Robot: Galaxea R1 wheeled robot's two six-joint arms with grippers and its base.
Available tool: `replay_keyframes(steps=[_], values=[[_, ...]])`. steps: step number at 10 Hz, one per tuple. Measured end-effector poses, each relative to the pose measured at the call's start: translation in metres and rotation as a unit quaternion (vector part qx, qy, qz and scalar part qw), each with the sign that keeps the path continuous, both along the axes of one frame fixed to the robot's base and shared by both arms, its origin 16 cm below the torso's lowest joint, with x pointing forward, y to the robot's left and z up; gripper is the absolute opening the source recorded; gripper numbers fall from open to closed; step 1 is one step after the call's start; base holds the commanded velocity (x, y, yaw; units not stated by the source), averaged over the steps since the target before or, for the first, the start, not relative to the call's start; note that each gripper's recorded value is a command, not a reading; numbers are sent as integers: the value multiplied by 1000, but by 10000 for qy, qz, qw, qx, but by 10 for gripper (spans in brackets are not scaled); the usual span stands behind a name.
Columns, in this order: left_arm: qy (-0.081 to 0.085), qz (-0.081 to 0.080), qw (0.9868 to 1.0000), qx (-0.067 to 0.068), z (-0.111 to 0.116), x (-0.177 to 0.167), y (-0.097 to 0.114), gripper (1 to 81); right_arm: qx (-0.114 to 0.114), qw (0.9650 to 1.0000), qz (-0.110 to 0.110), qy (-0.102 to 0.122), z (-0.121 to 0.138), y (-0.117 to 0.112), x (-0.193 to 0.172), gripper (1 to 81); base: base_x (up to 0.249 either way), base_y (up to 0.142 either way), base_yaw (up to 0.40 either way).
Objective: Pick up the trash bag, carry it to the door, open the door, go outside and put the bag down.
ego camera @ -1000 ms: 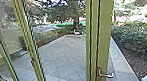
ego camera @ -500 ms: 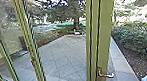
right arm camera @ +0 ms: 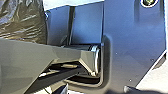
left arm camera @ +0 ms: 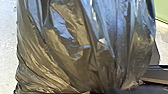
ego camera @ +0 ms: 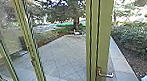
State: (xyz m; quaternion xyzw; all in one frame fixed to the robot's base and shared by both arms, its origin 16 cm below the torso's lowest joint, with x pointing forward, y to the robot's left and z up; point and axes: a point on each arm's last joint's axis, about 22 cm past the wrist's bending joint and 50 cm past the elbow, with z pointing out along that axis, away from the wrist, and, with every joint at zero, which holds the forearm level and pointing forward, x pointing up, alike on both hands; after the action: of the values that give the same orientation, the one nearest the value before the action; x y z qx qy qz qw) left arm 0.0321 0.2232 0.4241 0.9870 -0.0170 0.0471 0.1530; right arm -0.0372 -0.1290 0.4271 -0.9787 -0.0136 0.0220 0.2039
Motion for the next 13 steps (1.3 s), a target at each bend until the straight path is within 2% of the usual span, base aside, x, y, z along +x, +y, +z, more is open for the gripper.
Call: replay_keyframes(steps=[2, 4, 6, 7, 8, 10, 11, 13], values=[[38, 17, 10000, 2, 0, -1, 2, 10, 19, 10000, 5, 1, 1, 0, 0, 811, 0, 0, 0], [50, 14, 10000, -25, 2, -2, 6, 10, 177, 9998, 6, 17, 6, 3, -1, 811, 0, 0, 0], [58, -1, 9998, -192, 8, -3, 5, 10, 431, 9991, -16, 26, 17, 5, -4, 811, 0, 0, 0], [67, 8, 9996, -261, 12, -4, 7, 10, 542, 9985, -46, 22, 23, 2, -8, 811, 0, 0, 0], [89, 22, 9996, -267, 14, -6, 15, 10, 600, 9982, -83, 11, 28, -9, -13, 811, 0, 0, 0], [213, 79, 9996, -190, 15, -12, 33, 10, 706, 9974, -134, 11, 41, -30, -18, 811, 0, 0, 0], [225, 84, 9995, -186, 15, -12, 34, 10, 850, 9962, -183, -33, 52, -31, -15, 811, 0, 0, 0], [222, 78, 9994, -245, 15, -12, 26, 10, 1260, 9916, -286, -114, 83, -25, -7, 811, 0, 0, 0]])
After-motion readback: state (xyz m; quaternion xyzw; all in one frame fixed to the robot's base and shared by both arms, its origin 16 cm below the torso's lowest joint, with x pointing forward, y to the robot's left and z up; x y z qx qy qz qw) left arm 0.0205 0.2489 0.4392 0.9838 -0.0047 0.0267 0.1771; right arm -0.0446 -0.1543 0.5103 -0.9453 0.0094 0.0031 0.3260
